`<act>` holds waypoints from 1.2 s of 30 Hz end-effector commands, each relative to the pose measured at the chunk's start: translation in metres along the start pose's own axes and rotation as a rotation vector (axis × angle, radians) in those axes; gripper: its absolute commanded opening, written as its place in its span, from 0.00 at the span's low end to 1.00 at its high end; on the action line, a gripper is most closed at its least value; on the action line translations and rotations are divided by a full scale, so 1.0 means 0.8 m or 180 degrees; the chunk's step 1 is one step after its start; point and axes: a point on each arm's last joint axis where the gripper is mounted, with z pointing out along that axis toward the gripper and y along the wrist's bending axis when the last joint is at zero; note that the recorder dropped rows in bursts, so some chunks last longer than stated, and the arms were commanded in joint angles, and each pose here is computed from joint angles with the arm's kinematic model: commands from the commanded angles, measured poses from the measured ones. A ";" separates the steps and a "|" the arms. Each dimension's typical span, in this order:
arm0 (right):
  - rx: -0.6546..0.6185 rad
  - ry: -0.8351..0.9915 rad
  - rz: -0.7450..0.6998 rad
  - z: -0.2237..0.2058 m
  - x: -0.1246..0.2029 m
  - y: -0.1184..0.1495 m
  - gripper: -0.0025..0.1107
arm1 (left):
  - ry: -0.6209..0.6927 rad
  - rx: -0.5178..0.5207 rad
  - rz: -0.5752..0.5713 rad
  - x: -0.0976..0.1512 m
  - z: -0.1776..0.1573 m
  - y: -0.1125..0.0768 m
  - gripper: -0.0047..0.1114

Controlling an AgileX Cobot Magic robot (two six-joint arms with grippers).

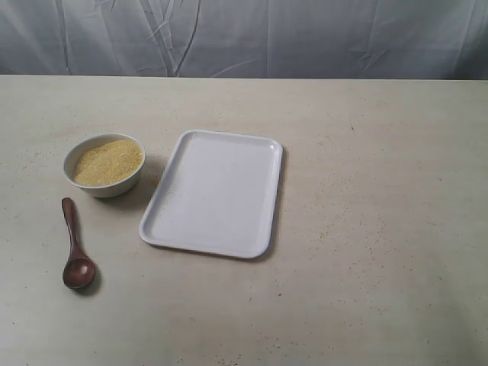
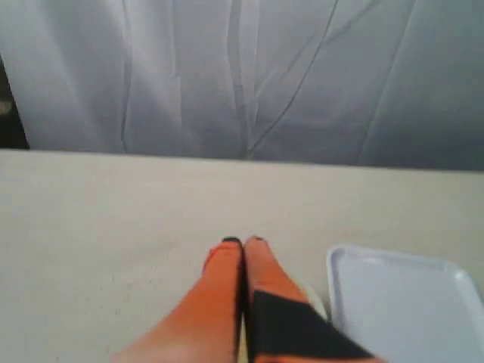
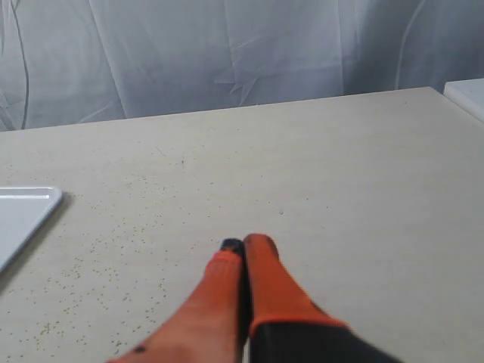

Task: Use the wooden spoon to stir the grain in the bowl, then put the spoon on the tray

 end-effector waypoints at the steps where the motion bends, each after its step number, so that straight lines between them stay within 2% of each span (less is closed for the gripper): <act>1: -0.0011 -0.0040 -0.0003 0.000 -0.001 0.000 0.02 | 0.0581 -0.0061 0.0045 0.007 0.054 0.005 0.04; 7: -0.0011 -0.0040 -0.0003 0.000 -0.001 0.000 0.02 | 0.1239 -0.0098 -0.0008 0.037 0.086 0.011 0.04; 9: -0.0011 -0.0040 -0.0003 0.000 -0.001 0.000 0.02 | 0.1559 -0.0271 -0.0207 0.055 0.105 0.018 0.04; 13: -0.0011 -0.0040 -0.0003 0.000 -0.001 0.000 0.02 | 0.1793 -0.0384 -0.0503 0.074 0.129 0.022 0.05; 14: -0.0011 -0.0040 -0.0003 0.000 -0.001 0.000 0.02 | 0.1860 -0.0377 -0.0605 0.079 0.134 0.021 0.07; 16: -0.0011 -0.0040 -0.0003 0.000 -0.001 0.000 0.02 | 0.1999 -0.0386 -0.0797 0.093 0.152 0.021 0.22; 20: -0.0011 -0.0040 -0.0003 0.000 -0.001 0.000 0.02 | 0.2173 -0.0414 -0.1000 0.111 0.169 0.022 0.42; 23: -0.0011 -0.0040 -0.0003 0.000 -0.001 0.000 0.02 | 0.2311 -0.0451 -0.1119 0.126 0.182 0.024 0.50; 30: -0.0011 -0.0040 -0.0003 0.000 -0.001 0.000 0.02 | 0.2692 -0.0568 -0.1218 0.170 0.203 0.029 0.51; 36: -0.0011 -0.0040 -0.0003 0.000 -0.001 0.000 0.02 | 0.2776 -0.0617 -0.1333 0.188 0.216 0.029 0.51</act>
